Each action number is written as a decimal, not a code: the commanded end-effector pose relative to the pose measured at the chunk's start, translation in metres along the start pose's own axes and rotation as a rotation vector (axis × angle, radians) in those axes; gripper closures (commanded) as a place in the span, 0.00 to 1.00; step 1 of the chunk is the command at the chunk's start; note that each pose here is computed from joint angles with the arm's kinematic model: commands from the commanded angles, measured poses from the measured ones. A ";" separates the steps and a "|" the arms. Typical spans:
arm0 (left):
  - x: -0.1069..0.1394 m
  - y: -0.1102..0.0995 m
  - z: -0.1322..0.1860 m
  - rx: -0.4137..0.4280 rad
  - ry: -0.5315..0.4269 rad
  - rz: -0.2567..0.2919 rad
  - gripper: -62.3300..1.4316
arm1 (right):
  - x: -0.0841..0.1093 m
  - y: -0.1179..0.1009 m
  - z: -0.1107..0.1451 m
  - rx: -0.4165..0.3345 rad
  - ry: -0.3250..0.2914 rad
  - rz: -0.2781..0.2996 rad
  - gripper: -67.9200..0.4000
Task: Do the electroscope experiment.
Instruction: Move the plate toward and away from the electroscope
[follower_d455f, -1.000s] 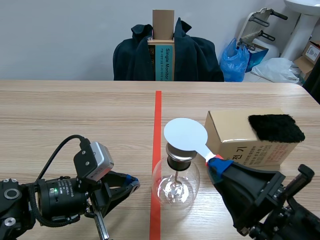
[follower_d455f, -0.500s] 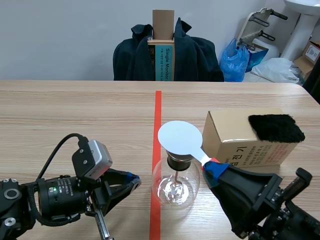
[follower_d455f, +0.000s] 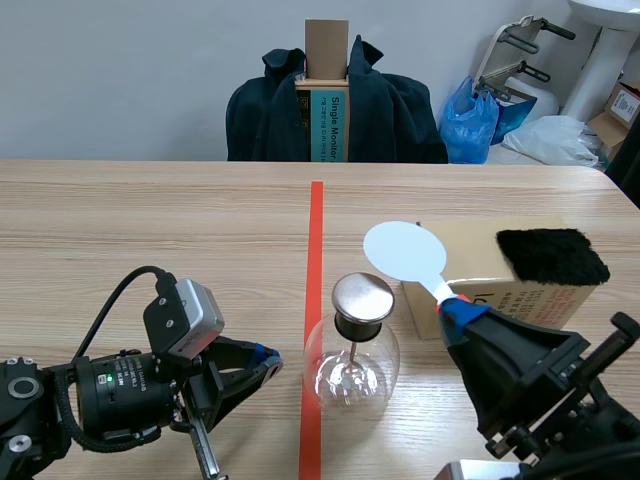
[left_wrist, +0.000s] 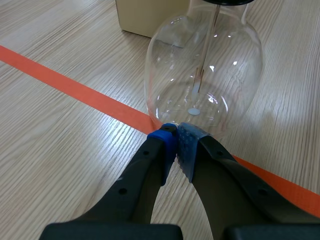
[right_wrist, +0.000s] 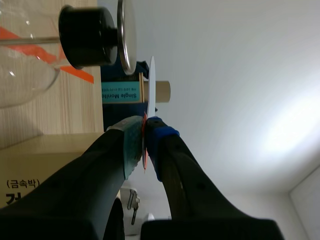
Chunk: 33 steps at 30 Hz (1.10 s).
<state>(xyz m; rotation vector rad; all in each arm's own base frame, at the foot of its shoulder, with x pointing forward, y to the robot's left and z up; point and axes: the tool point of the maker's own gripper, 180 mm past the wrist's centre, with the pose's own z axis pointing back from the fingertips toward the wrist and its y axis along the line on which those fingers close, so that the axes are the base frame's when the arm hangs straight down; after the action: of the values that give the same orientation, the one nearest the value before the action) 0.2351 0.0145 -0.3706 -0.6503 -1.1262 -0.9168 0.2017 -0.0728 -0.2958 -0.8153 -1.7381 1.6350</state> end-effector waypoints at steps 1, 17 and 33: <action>0.012 0.001 -0.001 -0.001 -0.040 -0.006 0.95 | -0.013 -0.013 -0.003 -0.034 0.030 0.032 0.98; 0.012 0.001 -0.001 -0.001 -0.040 -0.006 0.95 | -0.059 -0.014 0.005 -0.038 0.295 0.027 0.98; 0.012 0.001 -0.001 -0.001 -0.040 -0.006 0.95 | -0.002 -0.012 -0.003 -0.033 -0.027 0.033 0.98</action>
<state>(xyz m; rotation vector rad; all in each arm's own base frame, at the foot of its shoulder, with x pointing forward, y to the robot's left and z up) 0.2351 0.0145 -0.3706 -0.6503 -1.1262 -0.9168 0.1993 -0.0700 -0.2954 -0.8003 -1.7539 1.6467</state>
